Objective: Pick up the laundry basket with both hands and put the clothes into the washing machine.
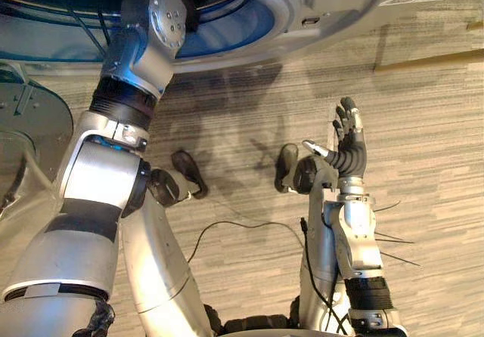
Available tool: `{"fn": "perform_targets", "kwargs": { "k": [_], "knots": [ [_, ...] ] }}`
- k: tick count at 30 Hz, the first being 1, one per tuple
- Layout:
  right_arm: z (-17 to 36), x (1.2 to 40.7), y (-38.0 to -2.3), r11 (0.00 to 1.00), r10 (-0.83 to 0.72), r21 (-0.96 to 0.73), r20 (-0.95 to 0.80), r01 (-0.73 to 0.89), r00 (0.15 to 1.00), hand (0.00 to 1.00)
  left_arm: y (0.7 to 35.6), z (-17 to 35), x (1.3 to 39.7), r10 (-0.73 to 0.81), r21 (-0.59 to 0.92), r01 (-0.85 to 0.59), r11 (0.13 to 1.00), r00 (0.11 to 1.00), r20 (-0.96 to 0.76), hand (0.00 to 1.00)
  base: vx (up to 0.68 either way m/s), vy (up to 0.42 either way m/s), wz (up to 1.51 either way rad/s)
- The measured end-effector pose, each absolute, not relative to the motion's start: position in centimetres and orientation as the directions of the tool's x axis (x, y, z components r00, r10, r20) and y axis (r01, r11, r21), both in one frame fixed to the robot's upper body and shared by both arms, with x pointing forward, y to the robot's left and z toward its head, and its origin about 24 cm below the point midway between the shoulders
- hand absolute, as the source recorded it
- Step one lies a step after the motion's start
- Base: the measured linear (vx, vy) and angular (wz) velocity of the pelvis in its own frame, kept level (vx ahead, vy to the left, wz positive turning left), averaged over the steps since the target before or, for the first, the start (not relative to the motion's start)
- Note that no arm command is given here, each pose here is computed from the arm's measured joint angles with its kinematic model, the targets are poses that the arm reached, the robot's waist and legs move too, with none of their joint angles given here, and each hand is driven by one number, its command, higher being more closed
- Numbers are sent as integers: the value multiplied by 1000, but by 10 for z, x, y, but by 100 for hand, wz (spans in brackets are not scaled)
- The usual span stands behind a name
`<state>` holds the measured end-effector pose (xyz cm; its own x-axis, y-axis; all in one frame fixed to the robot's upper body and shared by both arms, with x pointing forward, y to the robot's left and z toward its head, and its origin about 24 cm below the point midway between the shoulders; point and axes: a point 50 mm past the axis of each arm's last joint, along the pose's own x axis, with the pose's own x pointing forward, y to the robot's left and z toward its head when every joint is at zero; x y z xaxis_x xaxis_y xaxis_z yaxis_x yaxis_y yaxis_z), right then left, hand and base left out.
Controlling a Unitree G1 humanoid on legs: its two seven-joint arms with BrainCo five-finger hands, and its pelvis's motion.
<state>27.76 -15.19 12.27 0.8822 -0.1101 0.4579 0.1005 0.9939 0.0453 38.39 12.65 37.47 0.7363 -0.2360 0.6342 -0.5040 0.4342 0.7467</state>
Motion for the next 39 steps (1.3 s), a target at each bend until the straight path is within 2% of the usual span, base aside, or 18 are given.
{"fn": "perform_targets", "kwargs": {
  "k": [4, 6, 8, 11, 15, 19, 20, 23, 26, 31, 36, 39],
  "knots": [
    [124, 279, -151, 994, -106, 40, 461, 99, 881, 0, 130, 372, 380, -231, 724, -502, 473, 722, 652, 0, 17, -68, 5],
    [125, 280, -150, 995, -104, 37, 465, 98, 879, 0, 138, 372, 377, -191, 674, -514, 530, 702, 686, 0, 22, -57, 2],
    [126, 281, -150, 994, -104, 34, 466, 100, 878, 0, 151, 373, 371, -117, 584, -547, 600, 662, 740, 0, 16, -57, 3],
    [125, 281, -150, 994, -105, 34, 467, 101, 878, 0, 170, 367, 360, -9, 455, -597, 661, 600, 800, 0, 9, -65, 4],
    [126, 281, -149, 994, -105, 30, 468, 104, 877, 0, 187, 345, 353, 76, 377, -606, 701, 588, 805, 0, 16, -73, 10],
    [125, 281, -150, 994, -106, 22, 465, 108, 879, 0, 189, 304, 354, 137, 309, -517, 798, 655, 743, 0, 35, -67, 3],
    [123, 282, -149, 994, -103, 13, 459, 110, 883, 0, 189, 277, 357, 152, 306, -470, 828, 714, 684, 0, 34, -47, 4],
    [123, 283, -147, 994, -103, 17, 450, 107, 887, 0, 186, 254, 354, 121, 276, -371, 886, 762, 636, 0, 47, -56, 1],
    [121, 284, -147, 994, -101, 4, 430, 110, 897, 0, 184, 255, 354, 70, 300, -320, 899, 780, 622, 0, 19, -24, -1],
    [120, 284, -147, 994, -97, -9, 427, 111, 899, 0, 186, 247, 345, 70, 297, -317, 901, 781, 621, 0, 29, -37, 0],
    [120, 284, -144, 994, -94, -15, 426, 111, 900, 0, 181, 220, 328, 205, 135, -352, 926, 769, 605, 0, 27, -35, 1],
    [110, 286, -144, 994, -94, -21, 386, 110, 918, 0, 169, 174, 319, 255, 74, -330, 941, 837, 484, 0, 30, -51, 12]
  ]
}}
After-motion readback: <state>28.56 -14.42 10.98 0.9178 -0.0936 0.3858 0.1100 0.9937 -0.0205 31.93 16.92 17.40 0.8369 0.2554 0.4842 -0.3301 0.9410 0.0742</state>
